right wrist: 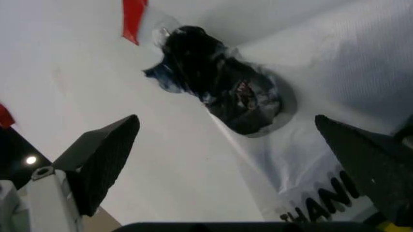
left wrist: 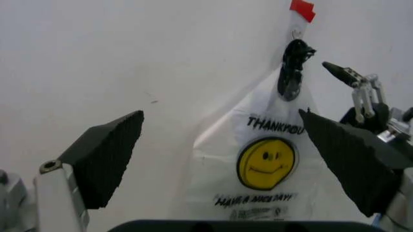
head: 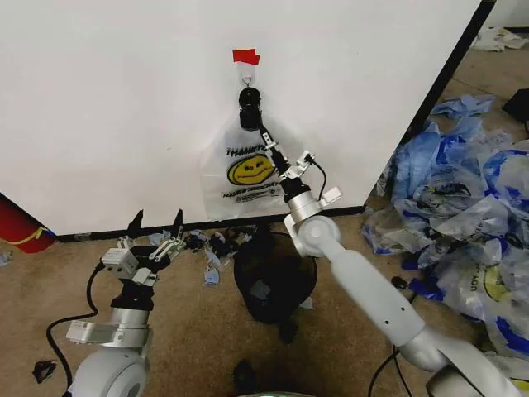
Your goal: Pick up the garbage bag from the wall and place it over the trash bin.
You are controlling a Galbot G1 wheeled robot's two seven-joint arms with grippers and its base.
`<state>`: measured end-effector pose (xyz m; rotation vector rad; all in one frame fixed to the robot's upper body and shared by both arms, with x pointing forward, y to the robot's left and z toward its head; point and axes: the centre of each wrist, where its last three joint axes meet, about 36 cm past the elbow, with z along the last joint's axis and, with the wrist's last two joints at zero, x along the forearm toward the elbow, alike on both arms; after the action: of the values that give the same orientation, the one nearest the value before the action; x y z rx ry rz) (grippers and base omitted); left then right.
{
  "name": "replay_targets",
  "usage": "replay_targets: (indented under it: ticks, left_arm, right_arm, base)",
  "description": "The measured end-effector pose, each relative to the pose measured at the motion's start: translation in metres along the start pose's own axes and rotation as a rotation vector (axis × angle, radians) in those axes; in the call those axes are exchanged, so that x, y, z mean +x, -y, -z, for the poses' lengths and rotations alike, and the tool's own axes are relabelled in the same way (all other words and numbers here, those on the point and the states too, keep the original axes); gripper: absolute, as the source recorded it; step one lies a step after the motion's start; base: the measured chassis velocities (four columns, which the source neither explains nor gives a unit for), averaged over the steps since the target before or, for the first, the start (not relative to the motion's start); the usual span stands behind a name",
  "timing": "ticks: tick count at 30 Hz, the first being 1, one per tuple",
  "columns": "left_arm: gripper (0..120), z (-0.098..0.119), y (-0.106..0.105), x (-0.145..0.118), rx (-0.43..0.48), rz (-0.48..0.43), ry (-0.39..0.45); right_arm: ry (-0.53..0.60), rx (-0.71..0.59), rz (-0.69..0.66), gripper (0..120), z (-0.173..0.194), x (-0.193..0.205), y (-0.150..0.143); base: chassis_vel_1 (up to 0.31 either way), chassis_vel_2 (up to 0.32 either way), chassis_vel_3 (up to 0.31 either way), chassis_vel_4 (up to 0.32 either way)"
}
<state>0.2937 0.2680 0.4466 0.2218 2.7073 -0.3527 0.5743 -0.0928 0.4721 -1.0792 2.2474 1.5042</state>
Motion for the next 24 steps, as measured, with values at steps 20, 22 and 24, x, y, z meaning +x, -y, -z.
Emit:
replay_targets:
  ticks: [20,22,24]
  left_arm:
    - [97,0.009,0.004,0.012,0.01,-0.017,0.014]
    - [97,0.008,0.005,0.012,0.013,-0.02,0.013]
    - [97,0.006,0.006,0.012,0.017,-0.023,0.01]
  right_arm:
    - [0.001,-0.007,0.031,100,-0.028,-0.054,0.004]
    - [-0.002,-0.003,0.035,100,-0.027,-0.049,0.002]
    - [-0.007,0.001,0.033,100,-0.026,-0.042,0.0]
  base:
    - [0.0,0.0,0.0,0.0]
    - [0.0,0.0,0.0,0.0]
    - [0.0,0.0,0.0,0.0]
